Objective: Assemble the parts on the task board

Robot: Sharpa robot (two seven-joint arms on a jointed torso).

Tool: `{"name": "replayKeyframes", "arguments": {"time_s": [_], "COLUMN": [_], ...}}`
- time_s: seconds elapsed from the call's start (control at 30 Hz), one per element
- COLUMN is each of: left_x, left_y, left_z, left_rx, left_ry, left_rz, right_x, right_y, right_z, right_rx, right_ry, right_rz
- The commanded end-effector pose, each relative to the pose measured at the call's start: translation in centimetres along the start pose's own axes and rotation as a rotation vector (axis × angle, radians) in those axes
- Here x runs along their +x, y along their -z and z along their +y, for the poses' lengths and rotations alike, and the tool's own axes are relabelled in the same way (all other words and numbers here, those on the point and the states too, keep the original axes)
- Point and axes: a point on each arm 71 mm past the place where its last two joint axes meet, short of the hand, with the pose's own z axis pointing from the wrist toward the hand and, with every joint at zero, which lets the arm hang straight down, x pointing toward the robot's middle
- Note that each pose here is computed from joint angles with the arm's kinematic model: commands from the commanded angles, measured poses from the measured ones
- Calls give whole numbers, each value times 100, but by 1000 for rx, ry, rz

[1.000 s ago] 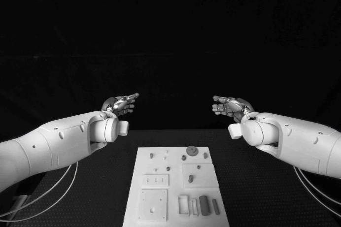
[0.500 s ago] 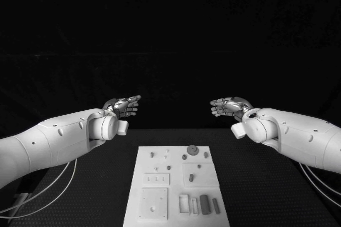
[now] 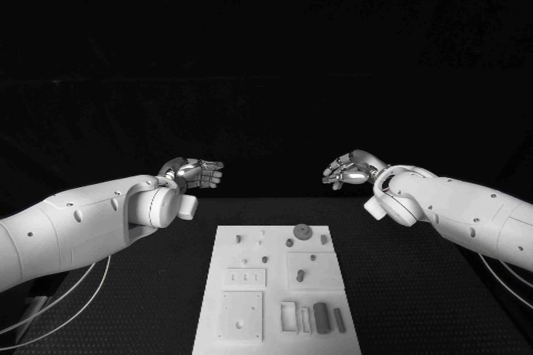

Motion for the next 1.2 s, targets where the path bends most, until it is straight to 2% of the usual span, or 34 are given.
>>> {"name": "replayKeyframes", "arguments": {"time_s": [0.03,0.3,0.47,0.7,0.97,1.2], "left_x": [64,137,181,229,281,282], "left_y": [79,335,426,471,465,455], "left_z": [-28,-37,-50,-51,-43,-12], "left_rx": [42,59,70,73,73,67], "left_ry": [-34,-33,-41,-42,-41,-40], "left_rz": [52,107,136,159,174,175], "right_x": [78,210,328,473,598,672], "right_y": [3,7,7,16,46,59], "right_z": [84,214,291,326,304,273], "right_rx": [-80,-147,-180,-197,-203,-202], "right_ry": [288,493,583,679,725,739], "right_rz": [49,83,106,125,156,179]}}
